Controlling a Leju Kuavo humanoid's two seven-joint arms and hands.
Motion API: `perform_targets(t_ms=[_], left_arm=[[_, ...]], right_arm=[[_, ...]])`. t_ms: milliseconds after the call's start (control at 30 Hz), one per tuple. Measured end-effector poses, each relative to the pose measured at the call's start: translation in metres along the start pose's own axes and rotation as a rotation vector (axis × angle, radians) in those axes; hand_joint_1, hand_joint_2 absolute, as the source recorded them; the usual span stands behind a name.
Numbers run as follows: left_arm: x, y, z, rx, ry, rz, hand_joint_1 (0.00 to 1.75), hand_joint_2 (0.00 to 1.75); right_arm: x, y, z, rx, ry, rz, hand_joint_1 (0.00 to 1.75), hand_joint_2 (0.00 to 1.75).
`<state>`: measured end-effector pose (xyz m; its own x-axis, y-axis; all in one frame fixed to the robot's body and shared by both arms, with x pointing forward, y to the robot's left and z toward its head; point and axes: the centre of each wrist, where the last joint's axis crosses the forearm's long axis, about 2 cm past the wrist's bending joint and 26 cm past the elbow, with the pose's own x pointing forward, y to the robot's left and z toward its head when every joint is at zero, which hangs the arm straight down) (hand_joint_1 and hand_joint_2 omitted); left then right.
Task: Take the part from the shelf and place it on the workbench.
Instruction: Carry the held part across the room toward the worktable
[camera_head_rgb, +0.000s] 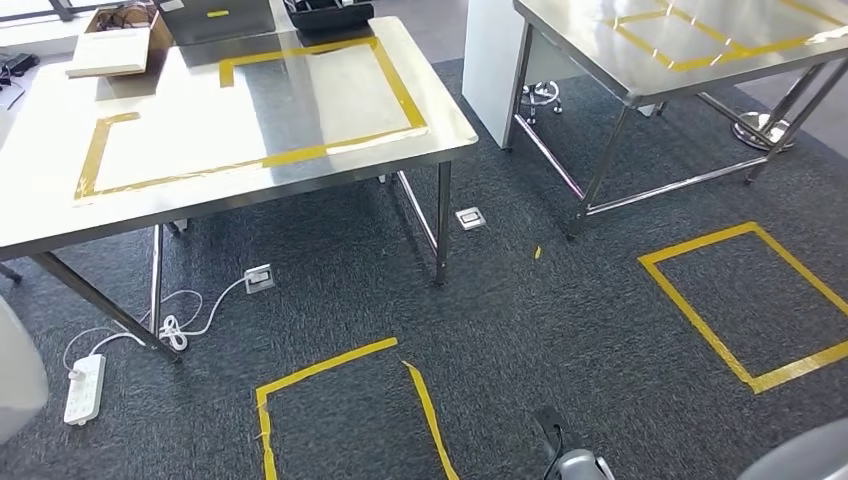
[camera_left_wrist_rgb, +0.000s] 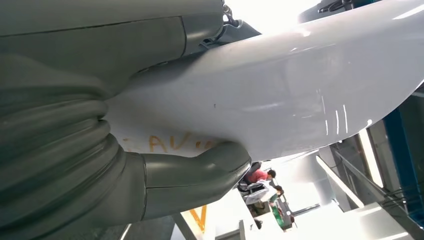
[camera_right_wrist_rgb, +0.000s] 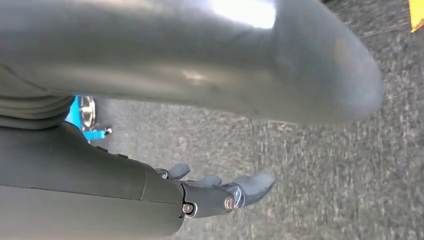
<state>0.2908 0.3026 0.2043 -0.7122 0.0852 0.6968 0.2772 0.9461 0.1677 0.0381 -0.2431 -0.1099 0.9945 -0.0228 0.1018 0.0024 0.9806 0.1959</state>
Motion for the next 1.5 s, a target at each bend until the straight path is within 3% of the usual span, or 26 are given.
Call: perform_targets(t_ms=[433,1500], left_arm=[[0.002,0.001,0.005,0.009,0.016,0.005,1.75,1.75],[0.004,0.000,0.012,0.010,0.031,0.008,1.75,1.75]], right_arm=[[-0.001,0.002,0.000,-0.002,0.057,-0.043,0.00,0.00],[-0.011,0.010,-0.001,0.010,0.061,-0.057,0.00,0.00]])
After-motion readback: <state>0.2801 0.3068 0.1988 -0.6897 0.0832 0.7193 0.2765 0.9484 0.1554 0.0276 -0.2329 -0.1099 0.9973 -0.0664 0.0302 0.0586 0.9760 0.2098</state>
